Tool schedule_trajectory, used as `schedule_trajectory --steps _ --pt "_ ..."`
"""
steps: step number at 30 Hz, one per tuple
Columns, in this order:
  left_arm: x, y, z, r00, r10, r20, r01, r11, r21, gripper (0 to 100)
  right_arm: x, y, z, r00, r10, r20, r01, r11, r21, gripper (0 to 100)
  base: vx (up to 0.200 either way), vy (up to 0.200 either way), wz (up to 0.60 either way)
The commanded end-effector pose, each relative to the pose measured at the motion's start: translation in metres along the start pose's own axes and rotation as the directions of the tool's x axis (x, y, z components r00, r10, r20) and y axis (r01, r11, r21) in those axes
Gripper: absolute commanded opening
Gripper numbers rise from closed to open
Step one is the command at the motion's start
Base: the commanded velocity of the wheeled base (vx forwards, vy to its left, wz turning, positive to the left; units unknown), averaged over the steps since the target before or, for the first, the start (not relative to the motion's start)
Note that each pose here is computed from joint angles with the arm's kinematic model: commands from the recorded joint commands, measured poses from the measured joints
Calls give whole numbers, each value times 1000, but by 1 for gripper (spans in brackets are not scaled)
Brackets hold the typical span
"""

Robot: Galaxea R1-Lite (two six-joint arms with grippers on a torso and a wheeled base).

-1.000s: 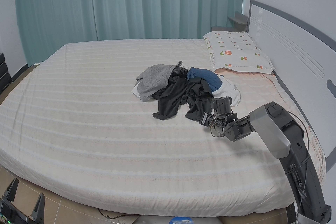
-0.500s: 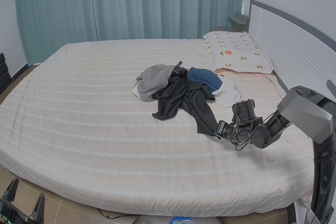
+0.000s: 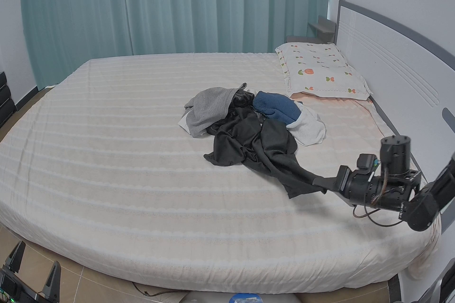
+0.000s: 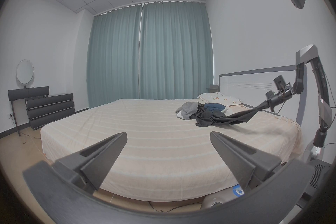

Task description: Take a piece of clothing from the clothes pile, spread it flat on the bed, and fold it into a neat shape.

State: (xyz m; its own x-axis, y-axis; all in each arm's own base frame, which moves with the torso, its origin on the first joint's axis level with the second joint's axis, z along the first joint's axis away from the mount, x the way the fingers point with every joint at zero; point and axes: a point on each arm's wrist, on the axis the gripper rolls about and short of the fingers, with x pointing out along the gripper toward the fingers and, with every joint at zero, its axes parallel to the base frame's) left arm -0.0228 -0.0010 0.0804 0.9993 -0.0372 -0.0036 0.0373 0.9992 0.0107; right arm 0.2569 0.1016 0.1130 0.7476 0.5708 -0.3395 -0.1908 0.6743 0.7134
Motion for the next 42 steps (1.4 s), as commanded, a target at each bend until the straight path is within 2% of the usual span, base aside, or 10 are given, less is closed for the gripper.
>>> schedule_trajectory --steps 1,4,13,16,18,24,30,31,37,42 --pt "0 0 -4 1000 -1 5 1 1000 6 100 -55 53 25 961 223 165 -208 972 -106 0 0 0 0" --pt "0 0 -4 1000 -6 4 6 1000 6 100 -66 71 33 936 290 198 -264 954 -144 0 0 0 0" --pt "-1 0 0 1000 1 28 -1 1000 26 100 -68 84 23 935 323 149 -298 939 -171 0 0 0 0" --pt "-10 0 58 989 -11 149 31 990 -135 100 -64 80 21 942 306 137 -283 945 -163 0 0 0 0" --pt "-2 0 83 993 -35 114 55 983 -178 100 -60 80 23 942 306 142 -282 945 -163 0 0 0 0" --pt "40 -1 89 983 -149 -109 143 988 -64 100 -58 84 26 937 317 145 -292 941 -171 0 0 0 0" --pt "99 -5 85 901 -286 -325 257 958 -127 100 -55 82 26 941 307 140 -273 937 -217 0 0 0 0" --pt "116 -11 81 860 -327 -391 292 945 -150 100 -51 79 25 946 295 133 -262 939 -223 0 0 0 0" --pt "161 -29 64 763 -376 -525 330 926 -184 100 -47 82 29 944 300 140 -262 935 -238 0 0 0 0" --pt "207 -51 49 738 -381 -557 308 924 -225 100 -47 81 28 946 295 137 -259 937 -236 0 0 0 0"
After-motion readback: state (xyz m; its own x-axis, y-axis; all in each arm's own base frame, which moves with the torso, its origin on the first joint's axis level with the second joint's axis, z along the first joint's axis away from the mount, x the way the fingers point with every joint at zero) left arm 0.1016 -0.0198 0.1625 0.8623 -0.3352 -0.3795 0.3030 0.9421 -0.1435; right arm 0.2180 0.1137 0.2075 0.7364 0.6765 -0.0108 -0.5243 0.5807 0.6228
